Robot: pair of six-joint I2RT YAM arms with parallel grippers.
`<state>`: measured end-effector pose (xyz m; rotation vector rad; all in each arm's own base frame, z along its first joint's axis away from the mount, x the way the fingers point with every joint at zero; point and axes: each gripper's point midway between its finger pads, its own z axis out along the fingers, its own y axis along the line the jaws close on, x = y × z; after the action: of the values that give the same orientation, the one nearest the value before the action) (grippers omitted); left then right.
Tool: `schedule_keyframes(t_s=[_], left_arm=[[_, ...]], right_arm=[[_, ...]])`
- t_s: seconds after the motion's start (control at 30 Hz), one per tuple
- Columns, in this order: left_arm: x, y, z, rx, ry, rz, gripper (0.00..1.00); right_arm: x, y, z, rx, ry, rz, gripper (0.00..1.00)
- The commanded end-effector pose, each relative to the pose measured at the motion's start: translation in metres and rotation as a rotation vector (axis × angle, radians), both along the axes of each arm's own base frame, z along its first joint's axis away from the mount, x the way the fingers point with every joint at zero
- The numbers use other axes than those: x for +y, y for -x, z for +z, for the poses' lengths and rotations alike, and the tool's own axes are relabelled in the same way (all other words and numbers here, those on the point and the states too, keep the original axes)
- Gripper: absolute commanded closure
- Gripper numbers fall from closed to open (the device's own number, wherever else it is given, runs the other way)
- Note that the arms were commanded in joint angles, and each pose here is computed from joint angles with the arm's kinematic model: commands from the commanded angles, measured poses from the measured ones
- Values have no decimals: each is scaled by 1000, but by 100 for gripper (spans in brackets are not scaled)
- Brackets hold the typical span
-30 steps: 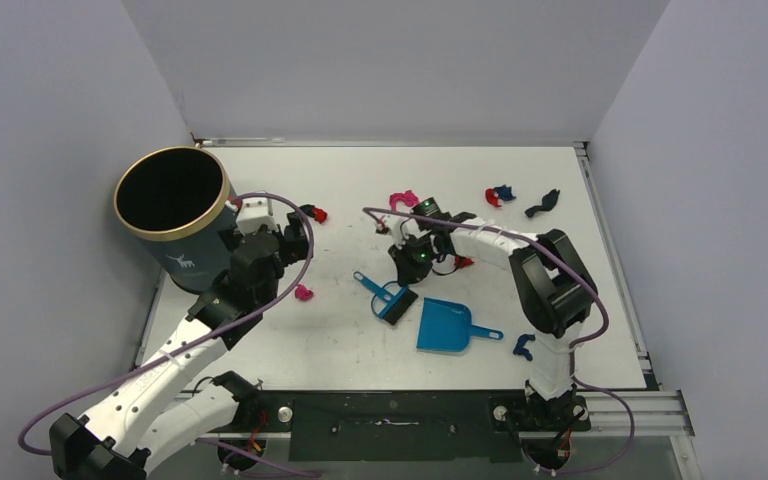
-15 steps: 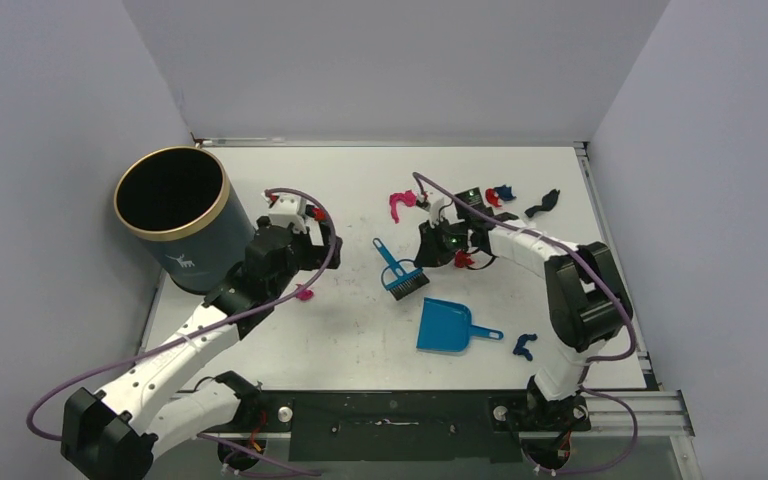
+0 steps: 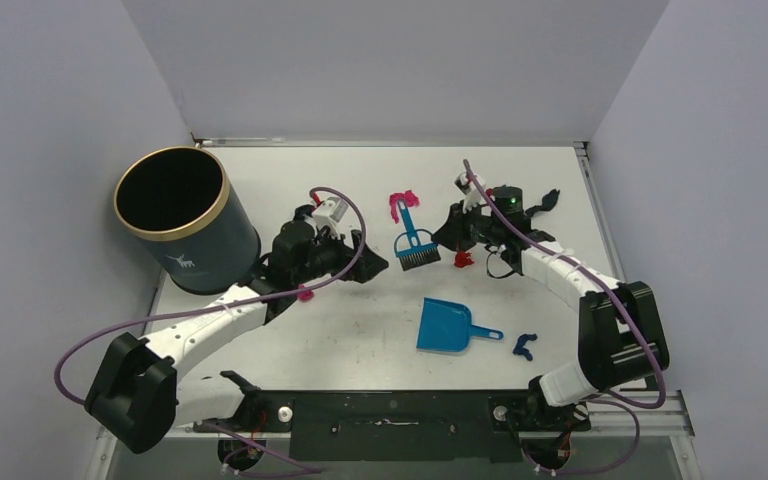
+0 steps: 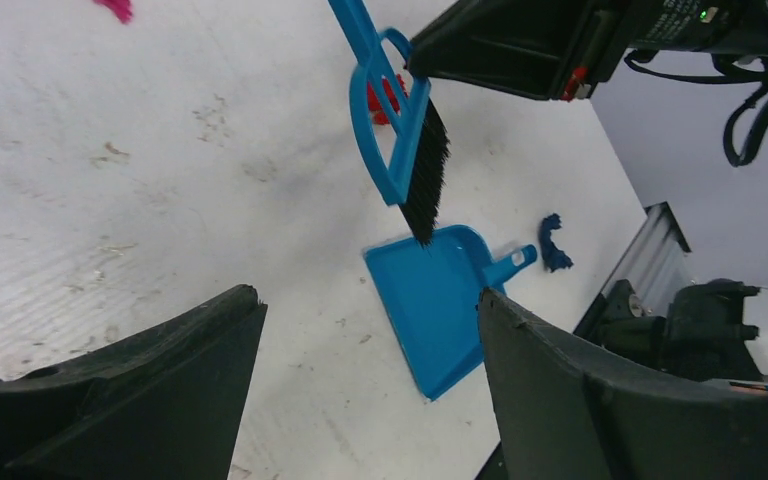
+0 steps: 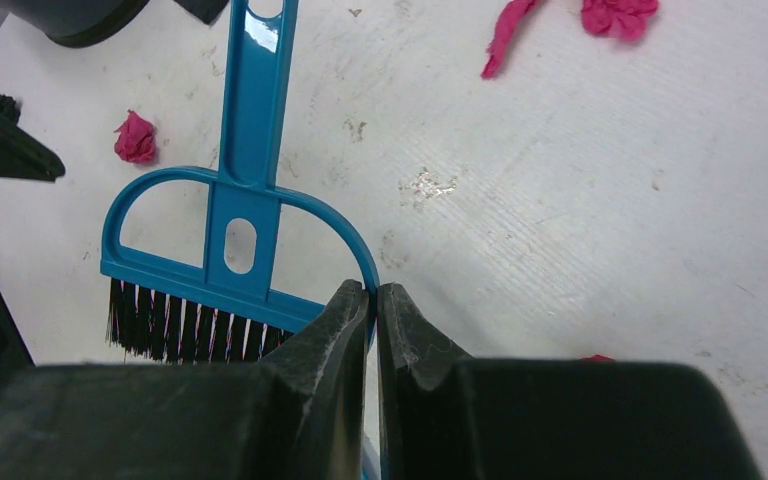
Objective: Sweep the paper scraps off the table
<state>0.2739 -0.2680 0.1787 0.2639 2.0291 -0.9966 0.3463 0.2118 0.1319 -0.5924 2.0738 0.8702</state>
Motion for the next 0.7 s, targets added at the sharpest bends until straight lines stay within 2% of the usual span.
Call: schedule_keyframes(t_s=[0.0,0.13,0.3,0.6,0.67], left_arm=[[-30,12,25,-10,166,-128,25],[-43,19,21,22,188,-204,34],[-50,19,15,45,198,-219,40],[-56,18,13,49,204,-233,43],[-55,10,10,41,195,-193,38]], right_arm=[[-2,-8,29,-82,-96,-20,95],[-6,-10,32,-83,-120,-60,95],[-9,-11,37,-95,-133,-91,95],[-5,-7,32,-67,-153,-76,95],[-3,-7,26,-48,-154,-75,95]])
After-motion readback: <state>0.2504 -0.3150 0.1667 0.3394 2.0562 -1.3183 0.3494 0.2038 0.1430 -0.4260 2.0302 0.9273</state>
